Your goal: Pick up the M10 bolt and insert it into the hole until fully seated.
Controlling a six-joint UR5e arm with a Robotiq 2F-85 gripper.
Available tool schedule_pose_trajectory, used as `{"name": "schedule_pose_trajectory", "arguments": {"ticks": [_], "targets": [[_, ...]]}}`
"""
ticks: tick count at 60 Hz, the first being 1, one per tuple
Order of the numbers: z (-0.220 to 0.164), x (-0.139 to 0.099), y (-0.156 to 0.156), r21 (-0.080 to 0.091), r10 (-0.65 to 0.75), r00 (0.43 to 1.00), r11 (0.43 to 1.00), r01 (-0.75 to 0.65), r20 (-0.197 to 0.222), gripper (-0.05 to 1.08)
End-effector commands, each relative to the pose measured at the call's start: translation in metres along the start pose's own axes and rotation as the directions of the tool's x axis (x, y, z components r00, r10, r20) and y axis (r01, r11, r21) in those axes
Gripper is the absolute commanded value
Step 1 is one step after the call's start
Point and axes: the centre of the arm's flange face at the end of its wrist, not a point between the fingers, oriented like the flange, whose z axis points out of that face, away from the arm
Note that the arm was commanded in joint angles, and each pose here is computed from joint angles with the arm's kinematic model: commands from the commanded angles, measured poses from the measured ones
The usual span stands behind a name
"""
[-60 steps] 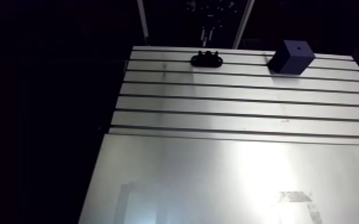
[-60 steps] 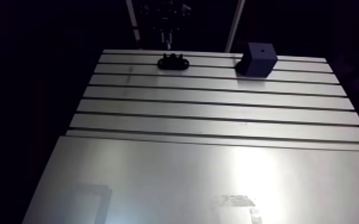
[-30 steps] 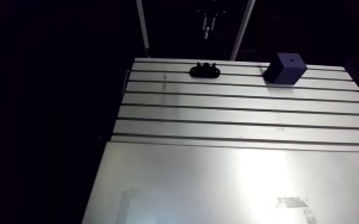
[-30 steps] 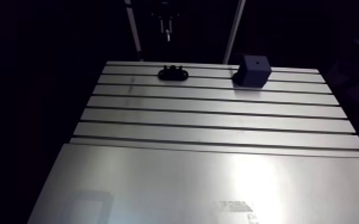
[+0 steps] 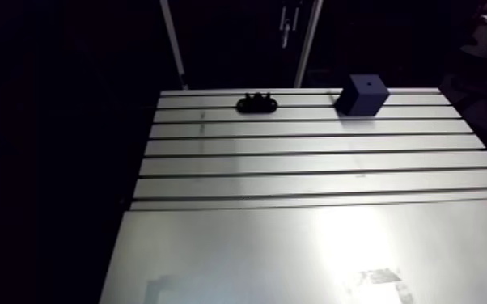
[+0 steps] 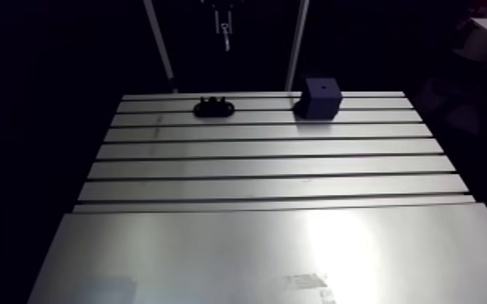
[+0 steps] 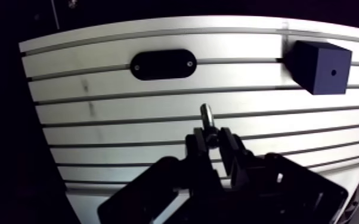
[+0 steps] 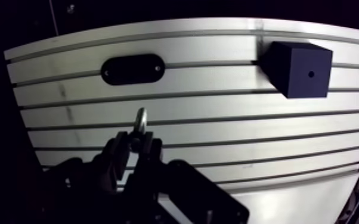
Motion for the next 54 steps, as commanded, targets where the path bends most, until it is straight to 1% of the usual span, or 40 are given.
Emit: {"name": "schedule_pose_trajectory", "arguments": {"ticks": [1,3,4,5,7,9,12,20,22,41,46,54], "targets": [[-0.014,0.006,0.079,0.004,0.069,0.997,0.998,-0.069,0.041,1.08],[-0.018,0.008,0.094,0.008,0.079,0.996,0.997,-0.08,0.036,1.08],[-0.018,0.008,0.094,0.008,0.079,0.996,0.997,-0.08,0.036,1.08],[-0.019,0.008,0.101,0.008,0.088,0.995,0.996,-0.089,0.041,1.08],[-0.019,0.008,0.101,0.008,0.088,0.995,0.996,-0.089,0.041,1.08],[-0.02,0.007,0.107,0.008,0.096,0.994,0.995,-0.096,0.054,1.08],[-0.021,0.008,0.109,0.009,0.097,0.994,0.995,-0.098,0.057,1.08],[-0.026,0.012,0.114,0.01,0.098,0.994,0.995,-0.099,0.047,1.08],[-0.028,0.013,0.12,0.011,0.105,0.994,0.994,-0.105,0.044,1.08],[-0.029,0.015,0.121,0.009,0.106,0.994,0.994,-0.107,0.039,1.08],[-0.03,0.016,0.13,0.01,0.118,0.992,0.993,-0.118,0.037,1.08],[-0.023,0.026,0.144,0.015,0.099,0.994,0.995,-0.1,0.042,1.08]]}}
